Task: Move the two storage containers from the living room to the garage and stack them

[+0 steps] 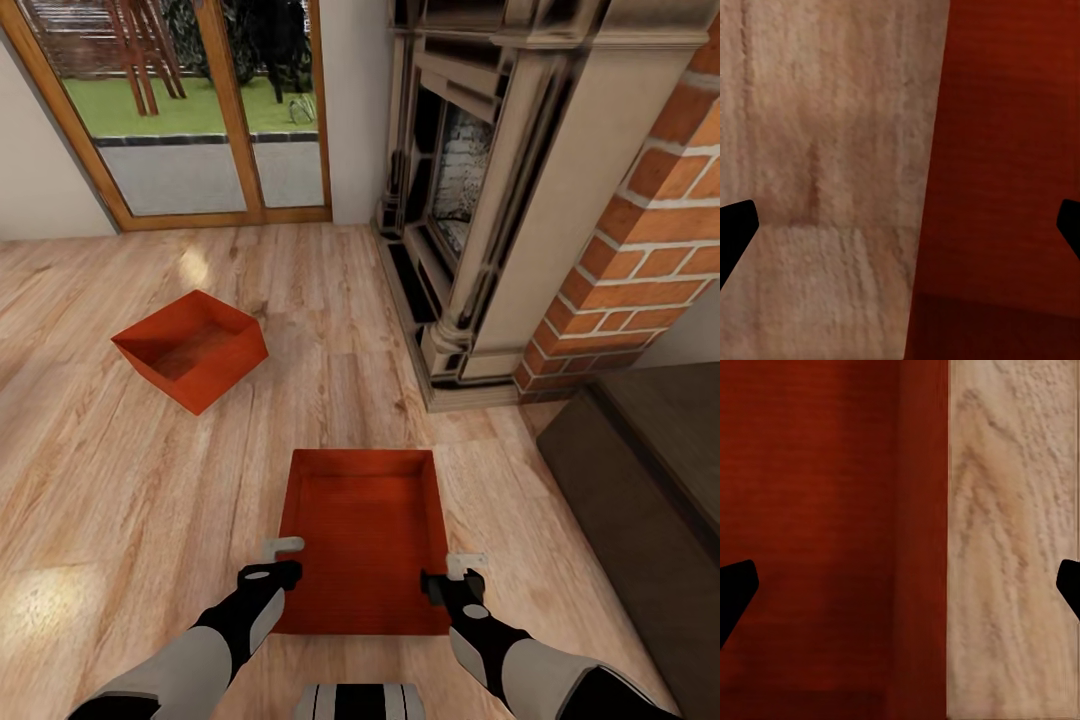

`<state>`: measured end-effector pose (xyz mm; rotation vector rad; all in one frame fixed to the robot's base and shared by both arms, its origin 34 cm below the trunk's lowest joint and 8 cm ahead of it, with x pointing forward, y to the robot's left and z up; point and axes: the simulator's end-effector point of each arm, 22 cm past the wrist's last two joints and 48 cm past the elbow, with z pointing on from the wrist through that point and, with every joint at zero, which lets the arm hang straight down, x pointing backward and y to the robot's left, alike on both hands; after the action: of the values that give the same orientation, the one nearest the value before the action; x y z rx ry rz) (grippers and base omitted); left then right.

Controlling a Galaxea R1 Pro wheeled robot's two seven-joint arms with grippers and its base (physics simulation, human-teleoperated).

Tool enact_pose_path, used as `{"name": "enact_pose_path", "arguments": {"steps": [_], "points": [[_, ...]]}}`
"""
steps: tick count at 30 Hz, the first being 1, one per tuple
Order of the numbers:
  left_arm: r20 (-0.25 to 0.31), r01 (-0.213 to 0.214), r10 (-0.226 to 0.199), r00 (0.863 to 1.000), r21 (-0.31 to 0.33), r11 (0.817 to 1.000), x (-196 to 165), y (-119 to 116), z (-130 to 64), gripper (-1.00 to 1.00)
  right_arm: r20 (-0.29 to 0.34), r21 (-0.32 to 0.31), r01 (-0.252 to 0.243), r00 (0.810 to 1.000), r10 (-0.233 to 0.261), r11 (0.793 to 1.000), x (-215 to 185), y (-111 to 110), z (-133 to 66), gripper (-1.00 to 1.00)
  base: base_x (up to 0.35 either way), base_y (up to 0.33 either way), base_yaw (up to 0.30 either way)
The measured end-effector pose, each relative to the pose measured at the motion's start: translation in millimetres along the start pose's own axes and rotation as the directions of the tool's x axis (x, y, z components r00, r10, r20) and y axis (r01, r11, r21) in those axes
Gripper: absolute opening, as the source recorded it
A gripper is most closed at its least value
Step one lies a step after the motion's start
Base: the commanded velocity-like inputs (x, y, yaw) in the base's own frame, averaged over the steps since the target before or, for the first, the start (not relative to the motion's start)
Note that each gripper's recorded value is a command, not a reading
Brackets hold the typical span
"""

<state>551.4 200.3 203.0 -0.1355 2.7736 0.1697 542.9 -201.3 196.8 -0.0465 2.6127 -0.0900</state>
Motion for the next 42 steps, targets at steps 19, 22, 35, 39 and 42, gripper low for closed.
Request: {"name": "enact_pose_path", "arguments": {"steps": [19,22,35,39,42], "points": [[0.001,-0.002,0.002,1.0,-0.003,1.0,-0.2,2.5,0.5,1.0,0.001,0.004,-0.001,1.0,0.001,1.0,-0.2,-0.2,-0.1,1.0,0.0,0.0,-0.034],[0.001,-0.002,0.002,1.0,-0.003,1.0,-0.3,2.6,0.5,1.0,0.0,0.003,-0.003,1.0,0.003,1.0,0.2,0.2,-0.2,1.0,0.0,0.0,0.0],[-0.015,-0.004,0.003,1.0,-0.005,1.0,7.2,4.6,1.4,1.0,-0.003,0.005,-0.004,1.0,0.004,1.0,1.7,0.1,-0.5,1.0,0.0,0.0,0.0],[-0.026,-0.005,0.005,1.0,-0.007,1.0,12.3,5.9,1.8,1.0,0.002,0.003,-0.005,1.0,0.005,1.0,0.8,0.3,-0.5,1.0,0.0,0.0,0.0],[-0.029,-0.005,0.005,1.0,-0.008,1.0,13.7,6.2,1.9,1.0,0.01,0.003,-0.007,1.0,0.007,1.0,-0.8,0.1,-0.6,1.0,0.0,0.0,0.0]]}}
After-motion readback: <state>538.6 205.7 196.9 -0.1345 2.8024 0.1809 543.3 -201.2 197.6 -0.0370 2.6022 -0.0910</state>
